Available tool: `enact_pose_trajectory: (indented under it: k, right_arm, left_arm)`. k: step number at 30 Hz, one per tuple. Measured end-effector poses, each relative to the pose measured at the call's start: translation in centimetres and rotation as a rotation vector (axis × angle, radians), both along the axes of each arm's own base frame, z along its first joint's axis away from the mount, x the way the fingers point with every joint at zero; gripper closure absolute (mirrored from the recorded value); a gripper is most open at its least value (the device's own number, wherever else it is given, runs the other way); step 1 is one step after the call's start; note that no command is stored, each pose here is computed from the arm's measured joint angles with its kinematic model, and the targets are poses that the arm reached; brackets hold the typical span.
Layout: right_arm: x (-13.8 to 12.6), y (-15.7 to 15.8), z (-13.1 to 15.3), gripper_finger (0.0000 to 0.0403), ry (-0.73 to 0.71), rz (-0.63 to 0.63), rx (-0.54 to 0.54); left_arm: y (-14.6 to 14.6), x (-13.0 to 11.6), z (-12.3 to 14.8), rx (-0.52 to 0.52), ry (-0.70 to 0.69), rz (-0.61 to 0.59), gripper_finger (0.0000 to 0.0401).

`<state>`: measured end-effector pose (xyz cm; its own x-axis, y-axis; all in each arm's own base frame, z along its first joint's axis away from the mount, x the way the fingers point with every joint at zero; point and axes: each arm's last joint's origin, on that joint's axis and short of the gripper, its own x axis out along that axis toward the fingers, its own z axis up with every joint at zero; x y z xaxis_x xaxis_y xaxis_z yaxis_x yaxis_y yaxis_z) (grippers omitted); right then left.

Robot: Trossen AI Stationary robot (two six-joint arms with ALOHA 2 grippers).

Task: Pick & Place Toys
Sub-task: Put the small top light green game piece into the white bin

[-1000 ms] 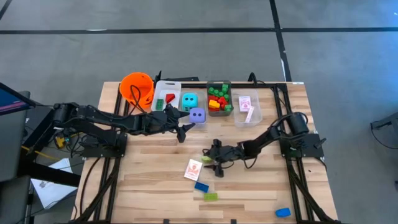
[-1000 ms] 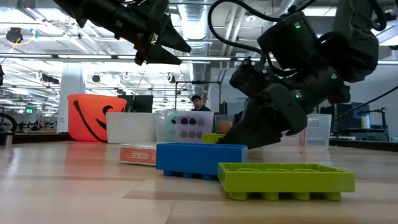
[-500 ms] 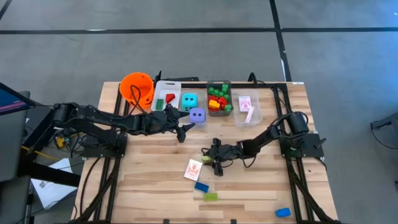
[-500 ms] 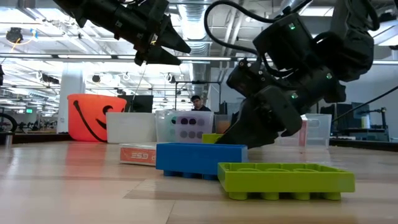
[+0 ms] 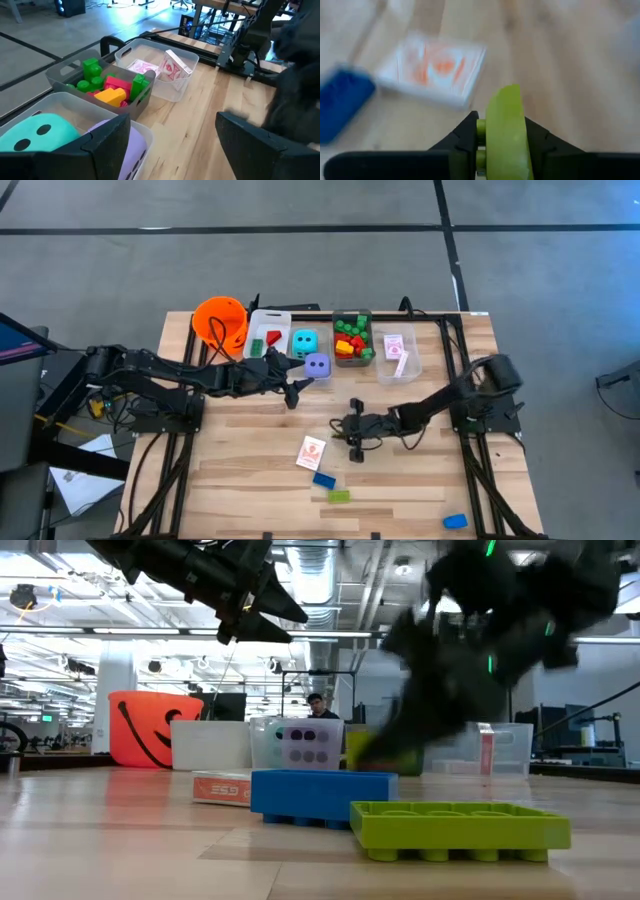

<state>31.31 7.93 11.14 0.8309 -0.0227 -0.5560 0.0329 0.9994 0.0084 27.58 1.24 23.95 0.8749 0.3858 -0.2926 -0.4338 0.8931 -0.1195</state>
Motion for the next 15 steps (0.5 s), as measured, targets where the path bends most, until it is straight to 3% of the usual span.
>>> enact_pose_trajectory:
  k: [8,15]
  right_arm:
    - [-2.2,0.8,6.8,0.0309,-0.147,-0.11,-0.163]
    - [-3.3,0.1,9.0,0.0312,-0.175,-0.146,-0.254]
  left_arm:
    - [-0.1,0.1,0.0,-0.134,-0.052,-0.003,0.0116]
    - [-0.5,0.3,0.3,-0.267,-0.116,-0.087,0.0116]
